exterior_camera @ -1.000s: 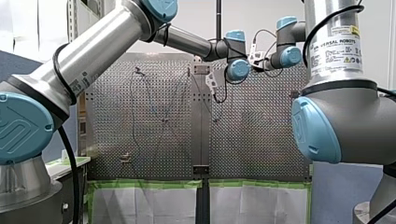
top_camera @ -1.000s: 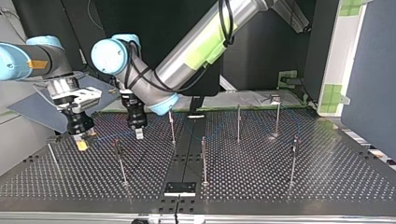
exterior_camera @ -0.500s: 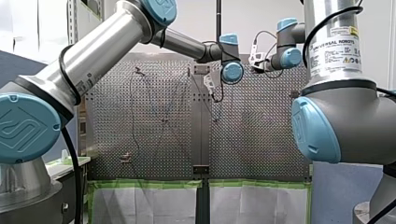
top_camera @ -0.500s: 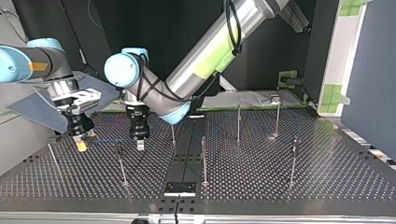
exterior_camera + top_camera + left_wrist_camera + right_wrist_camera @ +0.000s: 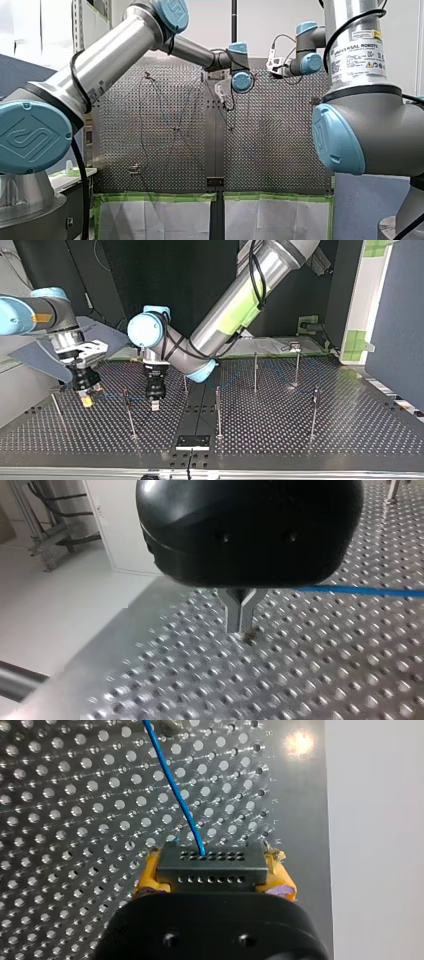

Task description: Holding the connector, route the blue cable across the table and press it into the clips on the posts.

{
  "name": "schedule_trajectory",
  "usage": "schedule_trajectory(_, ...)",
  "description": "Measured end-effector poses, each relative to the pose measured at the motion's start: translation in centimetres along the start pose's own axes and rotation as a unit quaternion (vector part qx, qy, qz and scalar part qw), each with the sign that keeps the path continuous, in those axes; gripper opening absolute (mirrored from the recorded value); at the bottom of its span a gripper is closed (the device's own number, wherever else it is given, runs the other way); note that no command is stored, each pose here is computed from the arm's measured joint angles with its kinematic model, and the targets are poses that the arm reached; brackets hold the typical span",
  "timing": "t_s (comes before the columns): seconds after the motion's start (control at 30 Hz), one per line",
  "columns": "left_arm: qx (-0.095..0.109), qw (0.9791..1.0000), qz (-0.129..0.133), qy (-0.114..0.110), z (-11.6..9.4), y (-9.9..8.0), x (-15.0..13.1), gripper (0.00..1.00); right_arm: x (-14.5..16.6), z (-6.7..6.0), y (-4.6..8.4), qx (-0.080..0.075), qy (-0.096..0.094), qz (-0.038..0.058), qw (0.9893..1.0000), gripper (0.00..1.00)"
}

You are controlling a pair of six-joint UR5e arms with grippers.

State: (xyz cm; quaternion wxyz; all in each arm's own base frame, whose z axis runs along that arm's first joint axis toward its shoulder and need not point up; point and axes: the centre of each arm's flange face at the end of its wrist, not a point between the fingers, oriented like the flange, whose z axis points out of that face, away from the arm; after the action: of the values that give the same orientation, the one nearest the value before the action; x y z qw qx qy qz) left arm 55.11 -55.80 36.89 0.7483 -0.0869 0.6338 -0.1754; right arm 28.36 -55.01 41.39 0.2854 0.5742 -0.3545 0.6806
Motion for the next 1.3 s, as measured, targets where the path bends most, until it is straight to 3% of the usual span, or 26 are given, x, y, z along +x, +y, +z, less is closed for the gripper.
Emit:
schedule_trajectory(0.13,0.010,0.9999,0.005,0.008,0.8,0.8,1.1,0.00,0.4,0.4,0.2,0.000,0.004,0.0005,1.0000,0.00)
schedule_trajectory(0.4,0.027,0.9994,0.008,0.018,0.6,0.5,1.6,0.04,0.5,0.7,0.3,0.000,0.006,0.0020,1.0000,0.00)
schedule_trajectory(0.47,0.029,0.9994,0.008,0.020,0.4,0.3,1.7,0.25,0.4,0.7,0.3,0.000,0.006,0.0020,1.0000,0.00)
schedule_trajectory(0.5,0.030,0.9993,0.008,0.021,0.3,0.2,1.7,0.25,0.4,0.7,0.3,0.000,0.006,0.0020,1.0000,0.00)
schedule_trajectory(0.57,0.031,0.9992,0.009,0.023,0.1,0.0,1.8,0.52,0.4,0.7,0.3,0.000,0.006,0.0016,1.0000,0.00)
schedule_trajectory(0.6,0.031,0.9992,0.009,0.026,-0.1,-0.1,1.9,0.52,0.4,0.7,0.3,0.000,0.006,0.0014,1.0000,0.00)
schedule_trajectory(0.63,0.031,0.9991,0.010,0.028,-0.2,-0.1,1.9,0.69,0.4,0.7,0.3,0.000,0.006,0.0011,1.0000,0.00)
schedule_trajectory(0.67,0.031,0.9990,0.011,0.030,-0.3,-0.2,2.0,0.75,0.4,0.7,0.3,0.000,0.005,0.0010,1.0000,0.00)
schedule_trajectory(0.7,0.031,0.9989,0.012,0.033,-0.5,-0.3,2.0,0.75,0.4,0.8,0.3,0.000,0.005,0.0008,1.0000,0.00)
schedule_trajectory(0.73,0.031,0.9988,0.014,0.036,-0.7,-0.4,2.1,0.98,0.4,0.8,0.3,0.000,0.005,0.0005,1.0000,0.00)
schedule_trajectory(0.97,0.025,0.9979,0.019,0.056,-1.9,-0.8,2.4,0.98,0.3,0.8,0.3,0.000,0.005,-0.0004,1.0000,0.00)
schedule_trajectory(1.3,-0.004,0.9966,0.019,0.080,-4.3,-1.4,2.2,0.98,0.2,0.7,0.3,0.002,0.003,-0.0009,1.0000,0.00)
